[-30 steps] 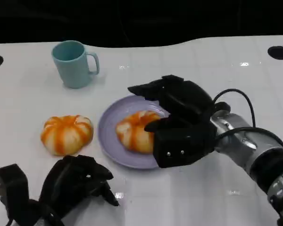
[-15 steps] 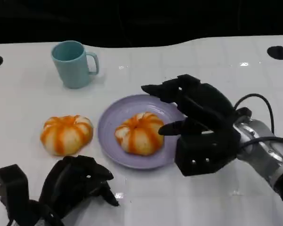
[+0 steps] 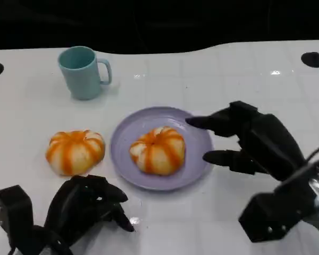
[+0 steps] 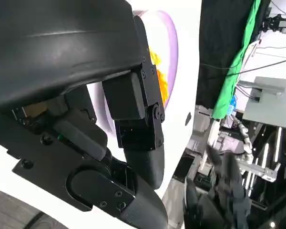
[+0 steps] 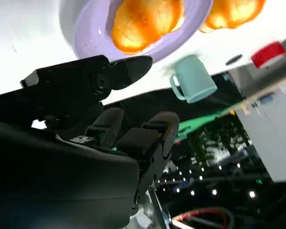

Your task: Grasp the bread from the table and place it into the plate.

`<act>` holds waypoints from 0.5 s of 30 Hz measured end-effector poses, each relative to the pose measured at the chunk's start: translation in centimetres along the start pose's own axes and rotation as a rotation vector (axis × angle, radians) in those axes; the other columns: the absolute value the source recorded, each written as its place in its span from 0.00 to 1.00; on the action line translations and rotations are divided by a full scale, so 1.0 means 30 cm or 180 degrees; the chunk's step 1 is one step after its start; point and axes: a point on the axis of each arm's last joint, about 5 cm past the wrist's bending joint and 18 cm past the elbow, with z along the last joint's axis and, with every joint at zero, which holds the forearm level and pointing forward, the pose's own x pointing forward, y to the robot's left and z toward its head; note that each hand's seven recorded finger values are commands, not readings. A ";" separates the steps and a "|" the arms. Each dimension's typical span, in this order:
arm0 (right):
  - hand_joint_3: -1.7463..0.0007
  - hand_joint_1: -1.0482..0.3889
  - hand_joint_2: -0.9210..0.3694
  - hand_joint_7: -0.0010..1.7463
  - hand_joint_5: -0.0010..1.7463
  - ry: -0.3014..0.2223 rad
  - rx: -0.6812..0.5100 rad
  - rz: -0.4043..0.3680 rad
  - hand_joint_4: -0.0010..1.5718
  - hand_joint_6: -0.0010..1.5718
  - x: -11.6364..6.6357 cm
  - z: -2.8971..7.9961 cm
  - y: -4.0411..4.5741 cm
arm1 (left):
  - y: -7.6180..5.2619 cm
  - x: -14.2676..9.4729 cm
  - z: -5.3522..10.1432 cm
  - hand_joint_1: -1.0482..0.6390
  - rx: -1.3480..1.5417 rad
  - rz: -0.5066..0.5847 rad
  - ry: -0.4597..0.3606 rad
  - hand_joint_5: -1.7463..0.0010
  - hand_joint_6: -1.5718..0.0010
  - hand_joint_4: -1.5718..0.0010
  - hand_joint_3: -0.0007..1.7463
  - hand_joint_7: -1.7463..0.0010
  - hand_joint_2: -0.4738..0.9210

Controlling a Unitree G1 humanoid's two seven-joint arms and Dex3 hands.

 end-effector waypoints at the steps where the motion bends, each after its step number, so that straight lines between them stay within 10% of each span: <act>1: 0.99 0.63 0.03 0.19 0.58 0.0005 0.0008 -0.0044 0.46 0.58 -0.013 -0.001 -0.004 | -0.001 0.001 0.000 0.00 0.0000 -0.0002 0.0001 0.66 0.00 0.00 0.00 0.89 0.86; 9: 0.95 0.68 0.03 0.30 0.70 0.0014 0.0107 -0.0247 0.58 0.67 -0.104 -0.010 -0.028 | -0.003 0.003 -0.003 0.00 -0.0014 0.0016 0.0004 0.66 0.00 0.00 0.00 0.89 0.86; 15: 0.34 0.67 0.43 0.56 0.91 0.0006 0.0155 -0.0207 0.60 0.62 -0.169 -0.011 -0.028 | -0.004 0.005 -0.002 0.00 -0.0012 0.0015 0.0003 0.67 0.00 0.00 0.00 0.89 0.86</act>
